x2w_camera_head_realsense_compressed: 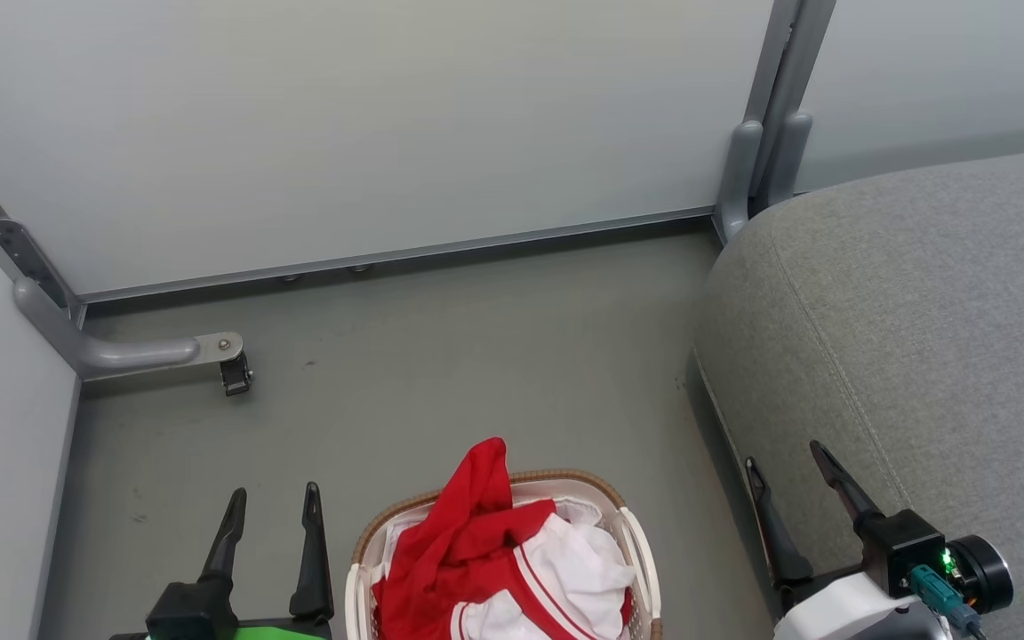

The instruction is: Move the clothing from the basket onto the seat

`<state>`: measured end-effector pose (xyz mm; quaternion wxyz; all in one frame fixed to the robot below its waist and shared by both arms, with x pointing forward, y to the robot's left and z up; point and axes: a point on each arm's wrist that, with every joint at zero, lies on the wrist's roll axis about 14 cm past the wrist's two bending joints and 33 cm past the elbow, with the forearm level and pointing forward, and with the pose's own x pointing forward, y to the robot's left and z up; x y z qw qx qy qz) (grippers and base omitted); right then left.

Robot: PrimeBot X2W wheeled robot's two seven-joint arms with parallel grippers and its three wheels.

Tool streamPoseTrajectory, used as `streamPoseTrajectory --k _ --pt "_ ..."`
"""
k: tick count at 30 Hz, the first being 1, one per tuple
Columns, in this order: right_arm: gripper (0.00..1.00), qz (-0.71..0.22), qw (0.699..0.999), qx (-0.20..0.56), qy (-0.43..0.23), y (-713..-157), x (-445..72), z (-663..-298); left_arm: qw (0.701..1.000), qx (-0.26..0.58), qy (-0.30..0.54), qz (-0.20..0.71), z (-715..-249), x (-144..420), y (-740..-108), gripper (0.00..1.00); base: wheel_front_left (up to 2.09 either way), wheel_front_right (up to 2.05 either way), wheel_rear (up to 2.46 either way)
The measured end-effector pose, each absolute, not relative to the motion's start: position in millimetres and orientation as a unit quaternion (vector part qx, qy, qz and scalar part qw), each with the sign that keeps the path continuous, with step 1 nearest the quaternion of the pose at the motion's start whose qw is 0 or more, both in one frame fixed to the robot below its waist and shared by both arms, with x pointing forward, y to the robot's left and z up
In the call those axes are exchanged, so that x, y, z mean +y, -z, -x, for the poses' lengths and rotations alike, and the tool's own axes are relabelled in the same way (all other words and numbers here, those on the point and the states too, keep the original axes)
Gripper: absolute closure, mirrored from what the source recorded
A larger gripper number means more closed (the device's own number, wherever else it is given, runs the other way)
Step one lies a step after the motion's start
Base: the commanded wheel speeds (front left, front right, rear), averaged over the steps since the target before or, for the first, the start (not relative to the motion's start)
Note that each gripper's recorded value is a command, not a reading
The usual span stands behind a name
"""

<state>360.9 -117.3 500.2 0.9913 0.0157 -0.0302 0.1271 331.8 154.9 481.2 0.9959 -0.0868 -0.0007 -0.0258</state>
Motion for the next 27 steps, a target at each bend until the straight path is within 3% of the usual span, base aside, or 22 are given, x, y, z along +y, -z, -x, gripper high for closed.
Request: streamPoseTrajectory --k 16,27 --pt "0.0 -0.013 0.992 -0.025 -0.123 -496.6 -120.6 -363.1 0.996 0.006 0.042 0.082 -333.2 146.2 -477.5 0.0 0.0 0.0 0.0" --pt "0.0 -0.001 0.992 -0.047 -0.115 -508.2 -126.2 -394.5 0.989 -0.002 0.145 0.026 -366.3 92.7 -481.5 0.0 0.0 0.0 0.0"
